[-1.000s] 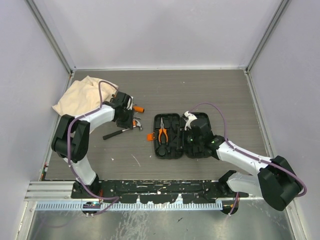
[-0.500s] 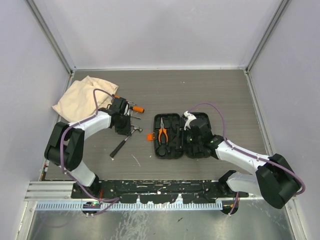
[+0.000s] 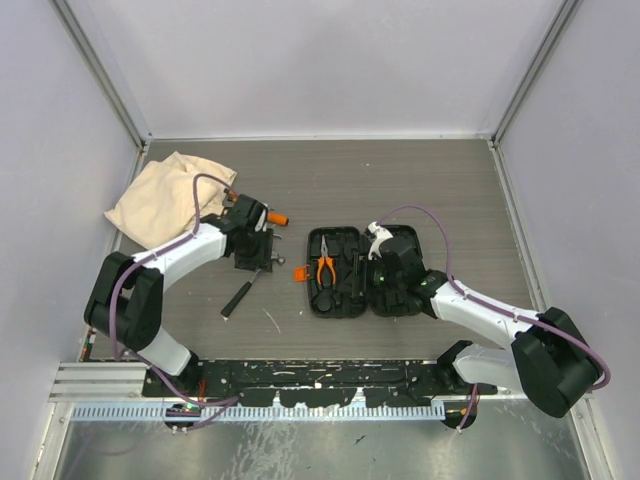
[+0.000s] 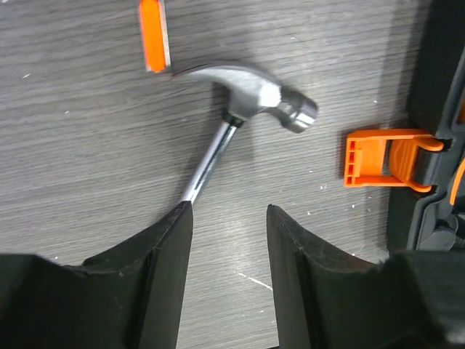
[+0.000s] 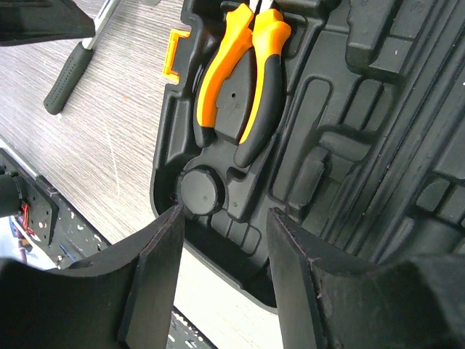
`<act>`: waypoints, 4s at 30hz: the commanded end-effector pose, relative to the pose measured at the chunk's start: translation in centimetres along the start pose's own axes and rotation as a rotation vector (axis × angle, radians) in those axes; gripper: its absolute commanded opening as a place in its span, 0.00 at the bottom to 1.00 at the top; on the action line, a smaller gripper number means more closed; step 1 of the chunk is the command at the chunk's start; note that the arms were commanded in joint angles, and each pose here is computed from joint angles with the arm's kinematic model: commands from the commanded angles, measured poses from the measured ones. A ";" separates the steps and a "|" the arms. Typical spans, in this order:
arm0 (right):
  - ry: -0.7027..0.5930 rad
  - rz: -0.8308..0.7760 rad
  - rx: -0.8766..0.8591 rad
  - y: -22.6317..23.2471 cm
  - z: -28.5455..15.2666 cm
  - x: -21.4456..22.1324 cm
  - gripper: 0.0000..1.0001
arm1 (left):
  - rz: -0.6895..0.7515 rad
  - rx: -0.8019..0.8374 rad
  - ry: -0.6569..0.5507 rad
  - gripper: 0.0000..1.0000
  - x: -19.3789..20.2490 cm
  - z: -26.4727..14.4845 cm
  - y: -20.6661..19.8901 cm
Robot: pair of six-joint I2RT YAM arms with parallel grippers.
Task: Sort the tools into containers
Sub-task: Adjust the hammer at the center of the board, then pick up the hammer at the center of the board.
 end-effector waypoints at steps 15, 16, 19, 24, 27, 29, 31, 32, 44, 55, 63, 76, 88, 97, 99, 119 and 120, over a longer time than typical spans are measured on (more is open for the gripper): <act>-0.058 0.002 -0.031 0.6 -0.3 -0.9 0.54 | 0.111 -0.171 -0.032 0.44 -1.1 1.9 -0.1; -0.057 0.002 -0.032 0.6 -0.3 -0.9 0.54 | 0.111 -0.172 -0.024 0.44 -1.0 2.1 0.0; -0.055 0.003 -0.034 0.6 -0.2 -0.9 0.54 | 0.111 -0.158 0.005 0.40 -0.6 2.7 -0.1; -0.052 0.004 -0.034 0.6 -0.1 -0.9 0.54 | 0.108 -0.145 0.056 0.33 0.1 3.8 -0.1; -0.053 0.003 -0.037 0.6 -0.2 -1.0 0.54 | 0.105 -0.144 0.081 0.26 0.4 4.3 -0.1; -0.051 0.003 -0.035 0.6 -0.1 -0.9 0.54 | 0.103 -0.146 0.090 0.20 0.6 4.5 0.0; -0.054 0.005 -0.035 0.6 -0.2 -1.0 0.54 | 0.103 -0.146 0.090 0.15 0.6 4.5 -0.1; -0.053 0.006 -0.034 0.6 -0.1 -0.9 0.54 | 0.103 -0.145 0.087 0.12 0.5 4.4 -0.1; -0.134 0.051 -0.031 0.8 -0.7 -1.5 0.55 | 0.095 -0.026 -0.021 0.00 -0.3 0.9 -1.4; -0.315 0.071 -0.152 2.6 -2.5 -3.5 0.63 | 0.084 0.183 -0.197 0.00 -1.5 -4.9 -3.7; -0.459 0.029 -0.413 5.6 -4.2 -5.1 0.66 | 0.005 0.496 -0.327 0.00 -2.5 -11.1 -7.8; -0.588 -0.094 -0.704 10.5 -6.8 -9.9 0.65 | -0.046 0.848 -0.426 0.00 -2.6 -18.3 -14.5; -0.532 -0.109 -0.740 10.9 -6.3 -9.9 0.64 | -0.043 1.037 -0.436 0.00 -2.6 -20.9 -17.3; -0.528 -0.100 -0.765 11.1 -6.6 -9.7 0.53 | -0.031 1.080 -0.436 0.00 -2.6 -21.3 -18.1; -0.526 -0.087 -0.780 11.2 -6.7 -9.7 0.47 | -0.032 1.087 -0.439 0.00 -2.5 -21.3 -18.2; -0.499 0.032 -0.356 7.3 -4.8 -10.2 0.00 | -0.023 0.841 -0.520 0.61 -2.1 -20.7 -14.5; -0.482 0.040 -0.280 6.5 -4.6 -10.1 0.00 | -0.028 0.807 -0.528 0.63 -2.0 -20.5 -13.9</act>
Point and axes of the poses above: each gripper's point midway between its finger pads, its own z axis out along the fingers, its own y axis along the line the jaws close on, x = y × z, the point moved 6 cm from there along -z, back along the fingers, and after that the axes turned 9 degrees about -z, right-handed, at the moved point
